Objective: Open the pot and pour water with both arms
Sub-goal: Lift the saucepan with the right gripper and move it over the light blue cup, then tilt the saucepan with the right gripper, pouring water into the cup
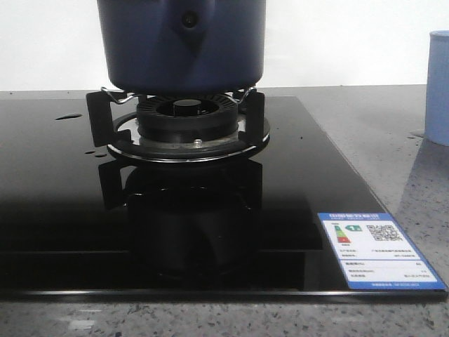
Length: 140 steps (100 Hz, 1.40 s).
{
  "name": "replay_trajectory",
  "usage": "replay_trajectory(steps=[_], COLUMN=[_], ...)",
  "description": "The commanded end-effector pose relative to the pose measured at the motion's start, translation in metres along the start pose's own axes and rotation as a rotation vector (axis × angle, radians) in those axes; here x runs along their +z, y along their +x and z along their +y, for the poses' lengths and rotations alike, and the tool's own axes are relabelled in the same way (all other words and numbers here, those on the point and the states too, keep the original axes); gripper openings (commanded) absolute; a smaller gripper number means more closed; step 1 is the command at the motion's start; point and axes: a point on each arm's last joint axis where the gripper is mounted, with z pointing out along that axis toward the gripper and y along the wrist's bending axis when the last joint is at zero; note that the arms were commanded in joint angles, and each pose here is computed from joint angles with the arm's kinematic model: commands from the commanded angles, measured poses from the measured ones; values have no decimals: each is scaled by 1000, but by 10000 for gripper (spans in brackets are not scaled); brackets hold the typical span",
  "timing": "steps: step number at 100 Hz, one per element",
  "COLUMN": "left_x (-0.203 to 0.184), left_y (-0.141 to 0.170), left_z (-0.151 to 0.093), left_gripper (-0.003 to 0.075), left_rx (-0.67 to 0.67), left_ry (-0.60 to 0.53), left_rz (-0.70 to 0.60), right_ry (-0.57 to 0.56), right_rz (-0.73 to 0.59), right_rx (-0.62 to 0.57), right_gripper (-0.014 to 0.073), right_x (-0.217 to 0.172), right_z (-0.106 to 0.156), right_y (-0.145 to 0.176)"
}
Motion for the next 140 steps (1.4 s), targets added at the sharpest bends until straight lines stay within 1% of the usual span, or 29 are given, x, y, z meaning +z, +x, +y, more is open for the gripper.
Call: replay_trajectory(steps=[1,10,25,47,79,112,129,135,140], left_x=[-7,-7,-7,-7,-7,-7,-7,-7,-7], left_y=[-23,-23,-23,-23,-23,-23,-23,-23,-22], left_z=[-3,-3,-3,-3,-3,-3,-3,-3,-3], left_gripper=[295,295,295,295,295,295,295,295,295], left_rx=[-32,-32,-32,-32,-32,-32,-32,-32,-34], left_ry=[-16,-16,-16,-16,-16,-16,-16,-16,-16], left_rz=[-104,-104,-104,-104,-104,-104,-104,-104,-102], right_ry=[45,62,135,135,144,142,148,147,145], right_rz=[-64,-56,-82,-23,-105,-40,-38,-37,-35], right_rx=[-2,0,89,38,50,74,70,67,68], right_gripper=[665,665,665,665,665,665,665,653,624], right_x=[8,17,28,44,49,75,78,78,78], right_z=[-2,-1,-6,-5,-5,-3,-4,-3,-3], right_y=[-11,-8,-7,2,-14,-10,-8,-8,-8])
